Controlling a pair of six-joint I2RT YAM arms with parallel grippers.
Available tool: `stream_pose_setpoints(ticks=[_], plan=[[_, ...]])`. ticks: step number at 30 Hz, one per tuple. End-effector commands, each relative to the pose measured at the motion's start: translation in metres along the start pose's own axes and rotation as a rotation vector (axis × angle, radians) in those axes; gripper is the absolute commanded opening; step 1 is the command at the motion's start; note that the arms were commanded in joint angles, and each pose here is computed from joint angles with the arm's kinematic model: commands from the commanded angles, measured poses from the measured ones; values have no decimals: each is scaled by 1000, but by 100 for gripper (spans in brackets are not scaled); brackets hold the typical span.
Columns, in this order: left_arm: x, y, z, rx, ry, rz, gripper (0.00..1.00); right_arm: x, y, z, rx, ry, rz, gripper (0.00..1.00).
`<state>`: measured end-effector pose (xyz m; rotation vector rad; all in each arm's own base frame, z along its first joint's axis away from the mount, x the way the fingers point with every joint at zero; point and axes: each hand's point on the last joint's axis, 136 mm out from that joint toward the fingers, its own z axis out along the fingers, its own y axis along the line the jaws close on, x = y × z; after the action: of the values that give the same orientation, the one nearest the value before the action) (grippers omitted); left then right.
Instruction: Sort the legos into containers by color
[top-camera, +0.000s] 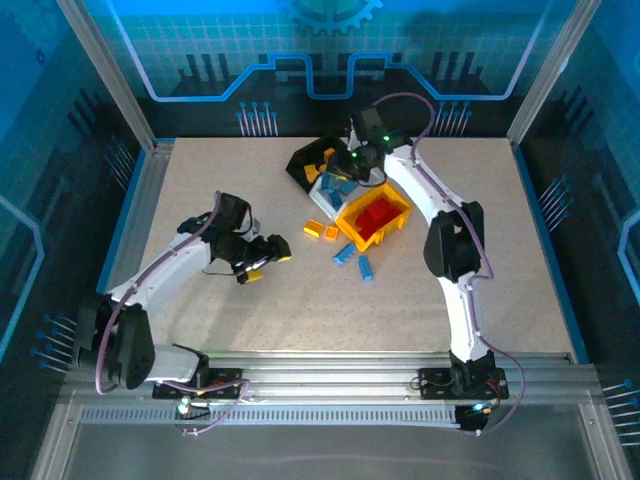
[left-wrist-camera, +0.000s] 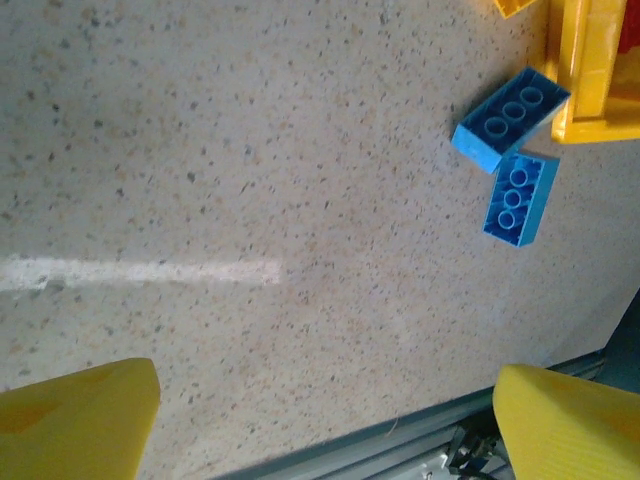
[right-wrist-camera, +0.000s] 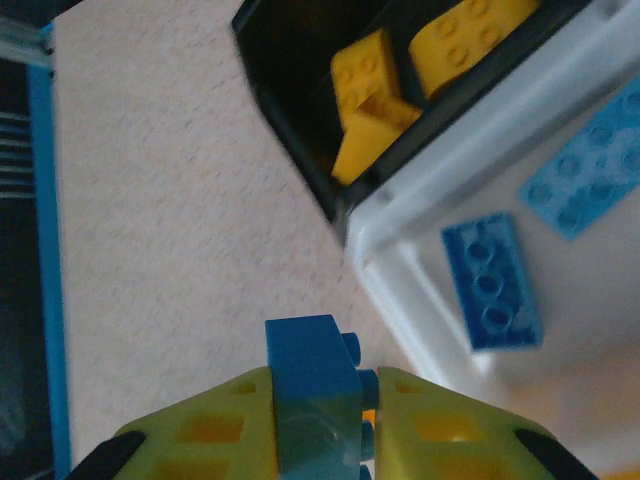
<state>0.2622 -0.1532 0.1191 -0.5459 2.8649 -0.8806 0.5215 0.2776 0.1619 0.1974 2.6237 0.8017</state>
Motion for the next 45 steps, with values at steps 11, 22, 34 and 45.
stream_pose_setpoints(ticks=[11, 22, 34, 45], plan=[[17, 14, -19, -52, 1, 39, 92, -39, -46, 27, 104, -48, 86, 43], [-13, -14, -4, 55, -28, -22, 99, 7, 0, -75, 120, 5, -214, 61], [-24, -26, 7, 115, -66, -76, 99, 197, -67, -133, 348, 281, -418, 68], [-2, -19, 11, 98, -70, -84, 99, 229, -114, -89, 472, 344, -478, 66]])
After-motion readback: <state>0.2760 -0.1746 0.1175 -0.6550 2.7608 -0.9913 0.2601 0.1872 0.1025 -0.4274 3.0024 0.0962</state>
